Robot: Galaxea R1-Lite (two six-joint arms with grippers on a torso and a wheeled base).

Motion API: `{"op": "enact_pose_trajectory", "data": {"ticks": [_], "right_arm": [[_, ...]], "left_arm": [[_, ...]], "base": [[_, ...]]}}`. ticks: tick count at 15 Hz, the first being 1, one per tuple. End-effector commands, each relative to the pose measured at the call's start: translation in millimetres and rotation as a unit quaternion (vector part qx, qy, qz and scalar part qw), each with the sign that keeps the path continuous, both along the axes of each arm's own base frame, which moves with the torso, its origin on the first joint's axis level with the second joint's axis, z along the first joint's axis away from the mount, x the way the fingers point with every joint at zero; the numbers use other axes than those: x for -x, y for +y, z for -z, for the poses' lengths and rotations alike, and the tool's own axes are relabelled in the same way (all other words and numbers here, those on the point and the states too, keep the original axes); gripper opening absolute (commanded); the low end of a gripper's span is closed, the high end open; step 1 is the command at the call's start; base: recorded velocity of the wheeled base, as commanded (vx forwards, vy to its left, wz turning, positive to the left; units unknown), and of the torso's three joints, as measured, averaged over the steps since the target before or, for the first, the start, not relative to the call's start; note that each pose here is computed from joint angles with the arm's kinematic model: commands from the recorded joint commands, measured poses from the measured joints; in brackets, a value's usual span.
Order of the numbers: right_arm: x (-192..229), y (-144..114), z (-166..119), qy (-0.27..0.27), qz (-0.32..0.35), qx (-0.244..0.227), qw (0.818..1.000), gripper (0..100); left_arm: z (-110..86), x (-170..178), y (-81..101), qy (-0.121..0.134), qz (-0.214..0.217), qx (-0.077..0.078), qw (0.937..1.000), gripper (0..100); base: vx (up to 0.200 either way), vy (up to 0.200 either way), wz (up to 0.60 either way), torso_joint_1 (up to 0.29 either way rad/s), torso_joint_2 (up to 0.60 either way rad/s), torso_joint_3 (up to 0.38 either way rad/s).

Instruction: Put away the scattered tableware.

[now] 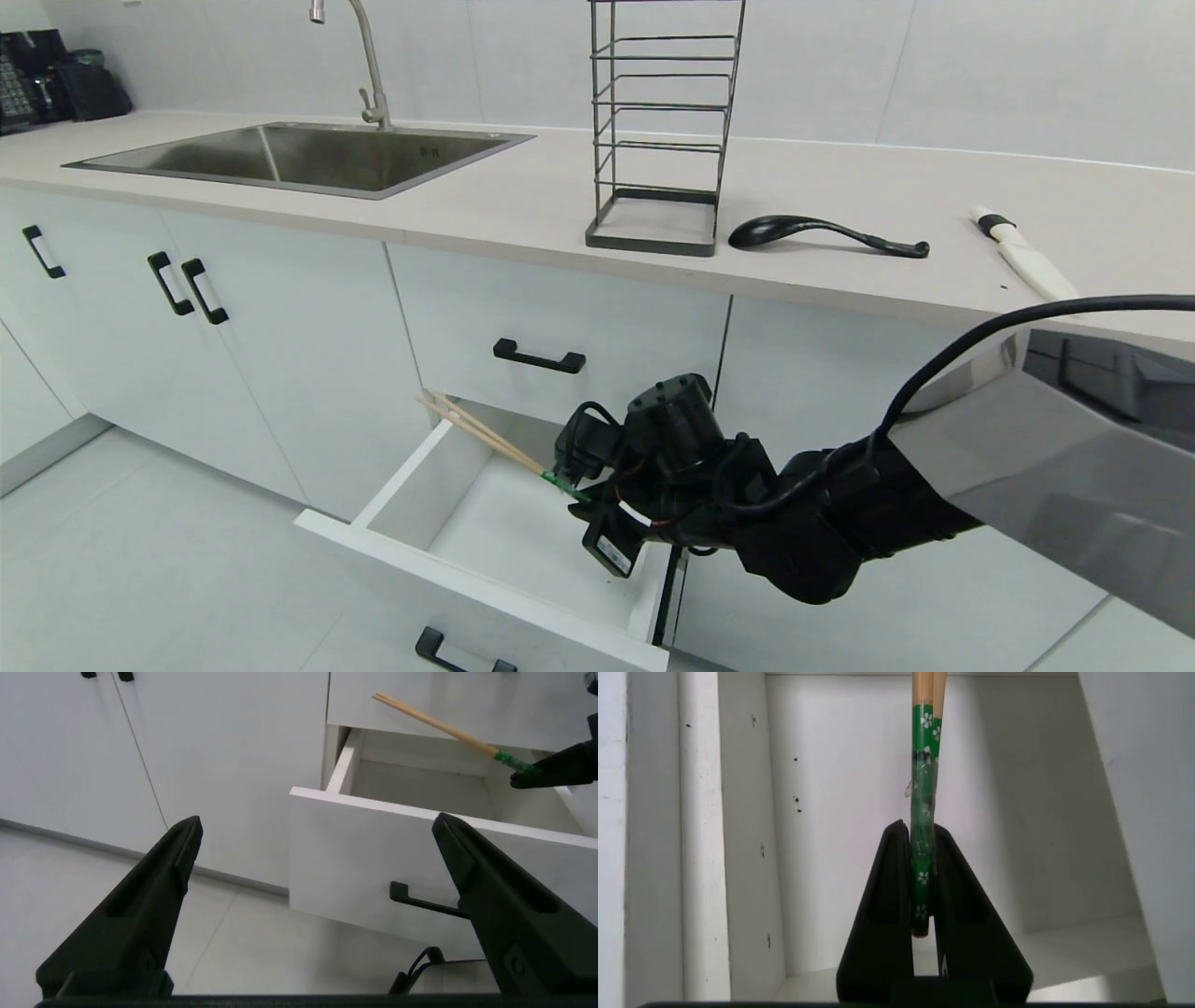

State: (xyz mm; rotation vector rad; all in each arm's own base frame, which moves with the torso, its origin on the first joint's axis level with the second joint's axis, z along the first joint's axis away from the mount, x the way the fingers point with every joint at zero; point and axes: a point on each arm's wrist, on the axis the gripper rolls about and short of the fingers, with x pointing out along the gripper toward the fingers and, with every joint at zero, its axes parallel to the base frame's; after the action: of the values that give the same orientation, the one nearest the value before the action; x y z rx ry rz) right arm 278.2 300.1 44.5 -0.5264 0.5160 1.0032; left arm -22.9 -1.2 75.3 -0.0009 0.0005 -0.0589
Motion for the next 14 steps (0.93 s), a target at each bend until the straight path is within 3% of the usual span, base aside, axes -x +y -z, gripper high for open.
{"op": "enact_pose_trajectory", "data": {"ticks": [1,14], "right_arm": [[-6,3,11,0.004,0.001,0.006,1.0,0],[-20,14,42,-0.006,0.011,0.037,0.999,0]], "left_arm": [[0.0,0,0.0,0.001,0.0,0.0,1.0,100],[0.0,0,0.0,0.001,0.0,0.0,1.0,100]], "base": [[0.0,0.0,0.0,0.0,0.0,0.0],[0.0,0.0,0.0,0.0,0.0,0.0]]}}
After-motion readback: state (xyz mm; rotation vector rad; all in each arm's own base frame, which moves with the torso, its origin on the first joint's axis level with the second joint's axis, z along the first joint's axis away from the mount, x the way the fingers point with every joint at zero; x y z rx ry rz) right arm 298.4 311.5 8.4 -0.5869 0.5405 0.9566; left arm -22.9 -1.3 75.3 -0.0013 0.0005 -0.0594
